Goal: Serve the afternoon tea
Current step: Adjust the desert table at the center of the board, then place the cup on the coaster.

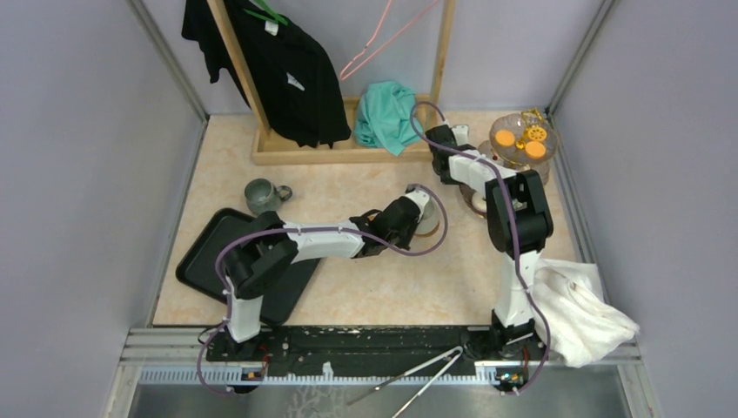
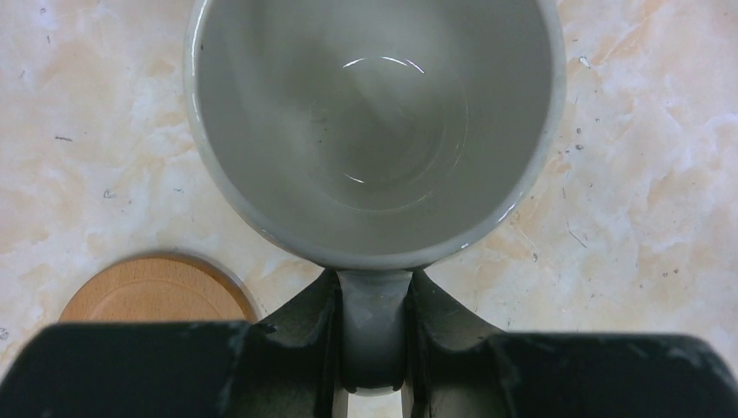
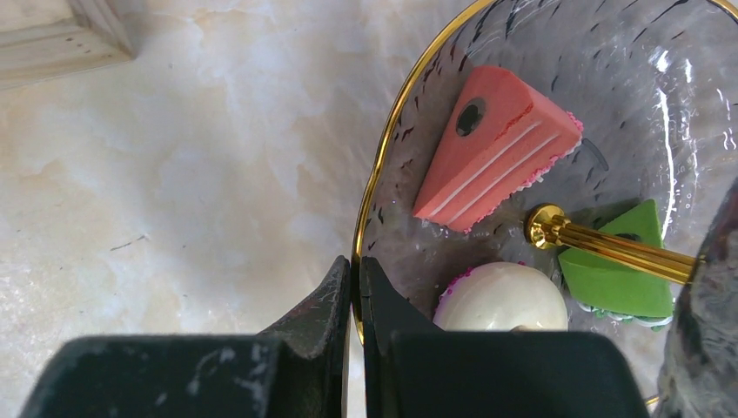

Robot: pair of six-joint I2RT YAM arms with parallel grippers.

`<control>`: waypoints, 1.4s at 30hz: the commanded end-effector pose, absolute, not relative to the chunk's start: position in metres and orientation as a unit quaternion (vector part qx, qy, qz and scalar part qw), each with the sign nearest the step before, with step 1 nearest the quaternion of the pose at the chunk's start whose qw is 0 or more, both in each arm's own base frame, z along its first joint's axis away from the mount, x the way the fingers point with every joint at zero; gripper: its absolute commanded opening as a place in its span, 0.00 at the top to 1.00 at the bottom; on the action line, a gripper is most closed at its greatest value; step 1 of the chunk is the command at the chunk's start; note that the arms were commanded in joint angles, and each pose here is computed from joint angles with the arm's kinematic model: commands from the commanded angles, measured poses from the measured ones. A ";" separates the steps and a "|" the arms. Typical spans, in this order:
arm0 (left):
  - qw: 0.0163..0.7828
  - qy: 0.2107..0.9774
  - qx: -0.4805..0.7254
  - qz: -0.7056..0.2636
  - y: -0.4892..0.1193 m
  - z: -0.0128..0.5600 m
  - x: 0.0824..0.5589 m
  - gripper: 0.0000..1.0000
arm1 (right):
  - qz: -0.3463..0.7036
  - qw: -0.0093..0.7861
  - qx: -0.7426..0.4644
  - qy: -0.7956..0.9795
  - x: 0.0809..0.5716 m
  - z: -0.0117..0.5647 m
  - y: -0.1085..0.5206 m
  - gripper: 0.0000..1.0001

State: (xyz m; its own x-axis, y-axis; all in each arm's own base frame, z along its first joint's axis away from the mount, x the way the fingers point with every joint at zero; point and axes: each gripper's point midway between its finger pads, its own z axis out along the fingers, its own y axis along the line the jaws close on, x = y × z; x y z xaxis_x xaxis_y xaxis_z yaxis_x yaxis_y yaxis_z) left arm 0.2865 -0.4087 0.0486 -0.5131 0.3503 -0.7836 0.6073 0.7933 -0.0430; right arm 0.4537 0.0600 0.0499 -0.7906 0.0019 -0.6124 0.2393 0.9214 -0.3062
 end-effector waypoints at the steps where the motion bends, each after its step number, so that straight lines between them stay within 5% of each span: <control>1: 0.454 0.832 0.255 -0.190 -0.435 0.089 0.300 1.00 | -0.145 0.349 0.078 0.923 0.460 0.080 0.085 0.96; 33: 0.435 0.859 0.232 -0.135 -0.440 0.081 0.297 0.97 | -0.132 0.349 0.057 0.926 0.453 0.080 0.093 0.89; 38: 0.433 0.859 0.236 -0.140 -0.443 0.078 0.295 0.85 | -0.132 0.347 0.054 0.927 0.451 0.078 0.093 0.87; 42: 0.433 0.858 0.238 -0.141 -0.443 0.080 0.293 0.66 | -0.132 0.344 0.053 0.928 0.450 0.076 0.093 0.84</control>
State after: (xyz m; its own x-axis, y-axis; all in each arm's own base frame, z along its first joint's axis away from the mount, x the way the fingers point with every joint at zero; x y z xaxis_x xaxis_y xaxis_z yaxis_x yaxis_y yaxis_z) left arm 0.2840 -0.4212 0.0490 -0.5566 0.3647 -0.7464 0.5373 0.8433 0.0114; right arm 0.4438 0.0771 0.0496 -0.8058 -0.0050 -0.5922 0.1954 0.9417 -0.2738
